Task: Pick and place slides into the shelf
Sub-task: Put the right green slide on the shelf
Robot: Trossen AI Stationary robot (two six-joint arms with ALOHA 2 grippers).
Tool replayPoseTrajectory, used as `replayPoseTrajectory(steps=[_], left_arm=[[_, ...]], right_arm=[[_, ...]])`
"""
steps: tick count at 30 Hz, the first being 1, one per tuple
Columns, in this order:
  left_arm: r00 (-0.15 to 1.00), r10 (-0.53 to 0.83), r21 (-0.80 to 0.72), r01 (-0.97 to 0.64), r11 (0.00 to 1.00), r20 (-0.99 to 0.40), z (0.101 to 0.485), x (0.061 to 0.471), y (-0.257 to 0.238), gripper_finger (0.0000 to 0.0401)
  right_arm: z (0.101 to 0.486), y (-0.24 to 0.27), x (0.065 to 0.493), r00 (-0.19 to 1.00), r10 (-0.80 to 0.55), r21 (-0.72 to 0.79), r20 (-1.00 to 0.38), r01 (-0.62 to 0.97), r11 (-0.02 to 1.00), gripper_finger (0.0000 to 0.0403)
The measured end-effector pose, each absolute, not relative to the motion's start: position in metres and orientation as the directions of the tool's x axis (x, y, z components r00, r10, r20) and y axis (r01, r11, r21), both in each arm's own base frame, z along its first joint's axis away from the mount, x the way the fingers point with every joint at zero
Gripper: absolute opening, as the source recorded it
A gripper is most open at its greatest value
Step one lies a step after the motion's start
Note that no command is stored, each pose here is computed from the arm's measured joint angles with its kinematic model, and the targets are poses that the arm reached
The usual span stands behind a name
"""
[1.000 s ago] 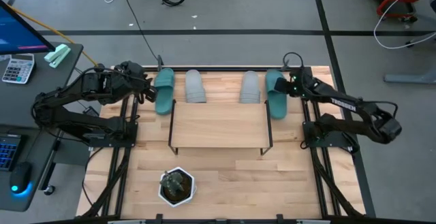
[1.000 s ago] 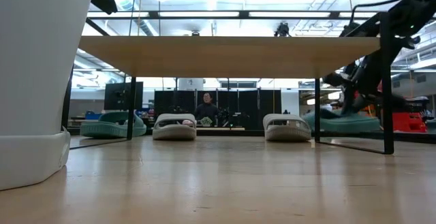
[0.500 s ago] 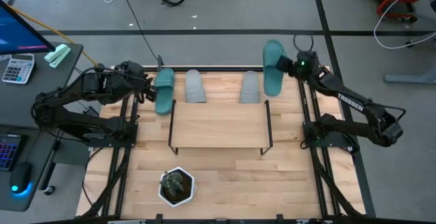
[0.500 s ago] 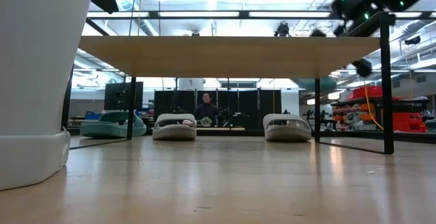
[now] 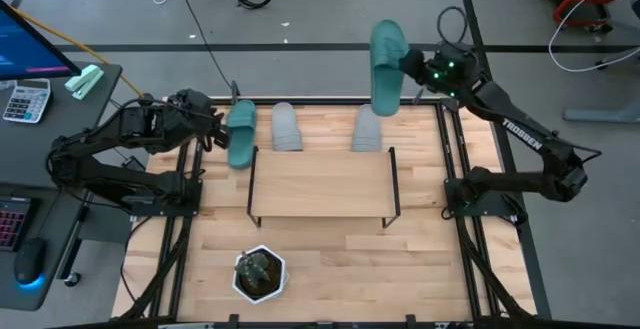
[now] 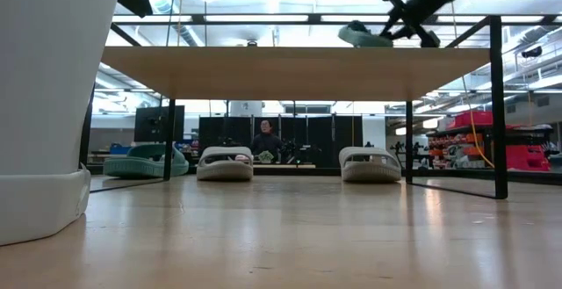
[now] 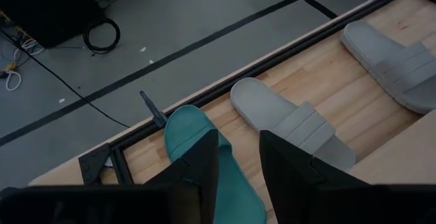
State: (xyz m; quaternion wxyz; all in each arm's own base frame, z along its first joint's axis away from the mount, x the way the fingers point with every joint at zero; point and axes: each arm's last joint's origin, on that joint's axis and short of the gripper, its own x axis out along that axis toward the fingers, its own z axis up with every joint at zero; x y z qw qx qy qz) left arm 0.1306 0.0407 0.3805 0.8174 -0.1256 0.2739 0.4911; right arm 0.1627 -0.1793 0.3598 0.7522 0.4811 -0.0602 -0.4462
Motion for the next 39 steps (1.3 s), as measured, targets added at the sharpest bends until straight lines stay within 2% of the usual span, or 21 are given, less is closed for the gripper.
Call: replayPoseTrajectory(steps=[8, 18, 30, 39], left_arm=[[0.362, 0.741, 0.068, -0.875, 0.479, -0.565, 0.381, 0.130, 0.041, 0.0112], [0.369, 0.743, 0.053, -0.878, 0.476, -0.559, 0.381, 0.131, 0.041, 0.0113], [0.369, 0.743, 0.052, -0.878, 0.476, -0.559, 0.381, 0.131, 0.041, 0.0112], [0.369, 0.743, 0.052, -0.878, 0.475, -0.559, 0.381, 0.131, 0.041, 0.0108]], right_arm=[[0.338, -0.140, 0.191, 0.548, -0.648, 0.715, -0.530, 0.699, 0.007, 0.0034], [0.327, -0.092, 0.214, 0.515, -0.618, 0.703, -0.594, 0.706, -0.087, 0.0034], [0.298, -0.062, 0.246, 0.477, -0.550, 0.623, -0.686, 0.776, -0.104, 0.0034], [0.288, -0.056, 0.242, 0.402, -0.524, 0.532, -0.750, 0.839, -0.117, 0.0034]])
